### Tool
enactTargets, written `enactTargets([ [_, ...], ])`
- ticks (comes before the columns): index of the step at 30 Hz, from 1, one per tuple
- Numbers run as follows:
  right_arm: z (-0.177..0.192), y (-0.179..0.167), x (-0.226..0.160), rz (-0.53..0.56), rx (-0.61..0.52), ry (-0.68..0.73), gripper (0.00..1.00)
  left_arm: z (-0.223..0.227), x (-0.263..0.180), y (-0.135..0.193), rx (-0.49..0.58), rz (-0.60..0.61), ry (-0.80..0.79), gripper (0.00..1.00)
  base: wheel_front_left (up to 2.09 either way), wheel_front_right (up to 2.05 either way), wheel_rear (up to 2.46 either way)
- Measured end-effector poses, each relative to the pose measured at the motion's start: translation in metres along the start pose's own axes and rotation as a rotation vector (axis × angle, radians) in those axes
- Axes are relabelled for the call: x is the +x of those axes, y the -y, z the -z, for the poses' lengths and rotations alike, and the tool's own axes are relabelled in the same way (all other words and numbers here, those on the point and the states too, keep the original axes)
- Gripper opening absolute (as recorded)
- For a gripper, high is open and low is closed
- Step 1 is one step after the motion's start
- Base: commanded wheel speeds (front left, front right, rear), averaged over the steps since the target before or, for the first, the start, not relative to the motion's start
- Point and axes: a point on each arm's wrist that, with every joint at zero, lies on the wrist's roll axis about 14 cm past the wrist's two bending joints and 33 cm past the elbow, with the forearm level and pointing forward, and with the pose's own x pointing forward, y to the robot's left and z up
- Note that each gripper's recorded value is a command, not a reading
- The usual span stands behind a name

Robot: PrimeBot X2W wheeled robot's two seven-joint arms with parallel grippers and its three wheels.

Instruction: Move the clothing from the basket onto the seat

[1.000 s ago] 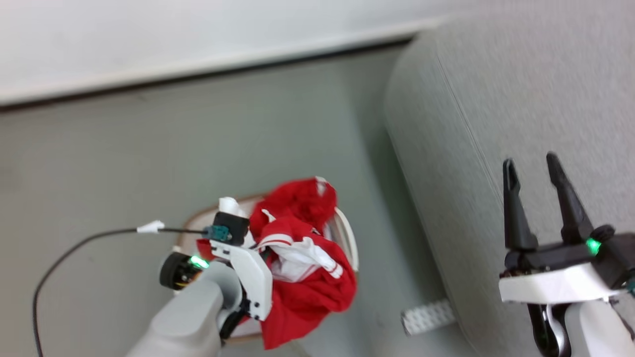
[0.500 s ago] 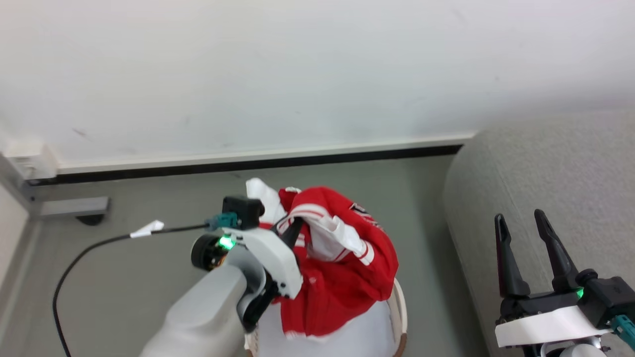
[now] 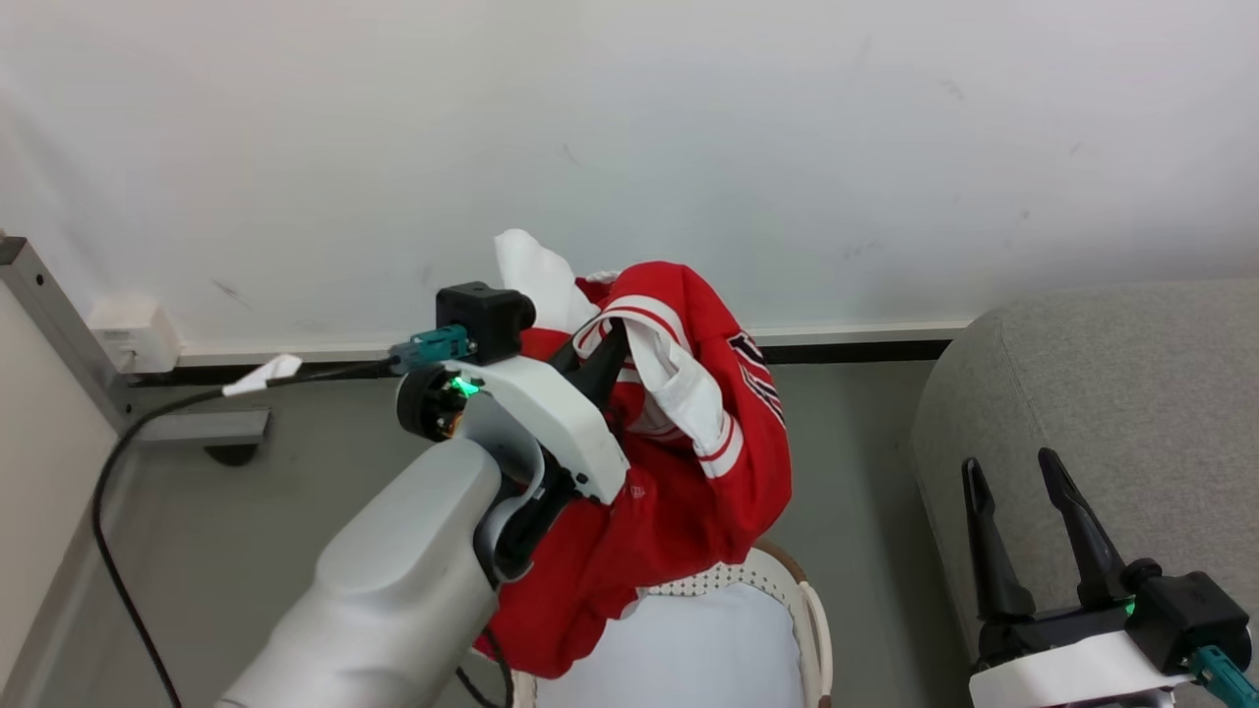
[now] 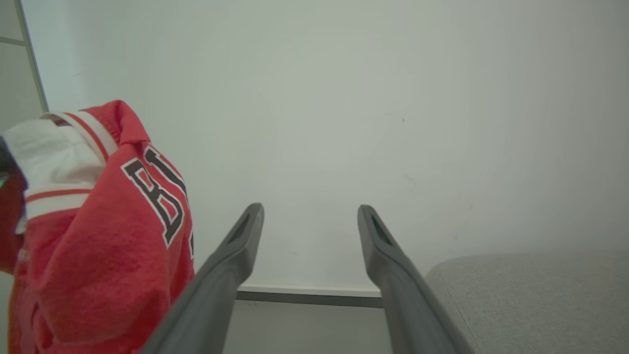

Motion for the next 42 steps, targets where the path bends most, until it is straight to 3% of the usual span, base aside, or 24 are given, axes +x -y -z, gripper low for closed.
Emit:
enactTargets([
  [11, 0.001, -0.010, -0.003, -0.028, -0.003, -0.005, 1.00, -0.016, -0.003, 0.007, 0.020, 0.001, 0.026, 0.00, 0.00, 0.00, 0.00],
  [20, -0.009, -0.057, -0.008, -0.205, 0.001, 0.017, 1.00, -0.010, -0.002, 0.016, 0.004, 0.020, 0.014, 0.00, 0.00, 0.00, 0.00],
  [29, 0.014, -0.115, -0.017, -0.413, 0.018, -0.064, 1.00, -0.005, -0.005, 0.018, -0.010, 0.021, -0.002, 0.00, 0.00, 0.00, 0.00],
  [42, 0.054, -0.131, 0.008, -0.454, -0.033, -0.175, 1.00, -0.002, -0.015, 0.021, -0.011, 0.020, -0.015, 0.00, 0.00, 0.00, 0.00],
])
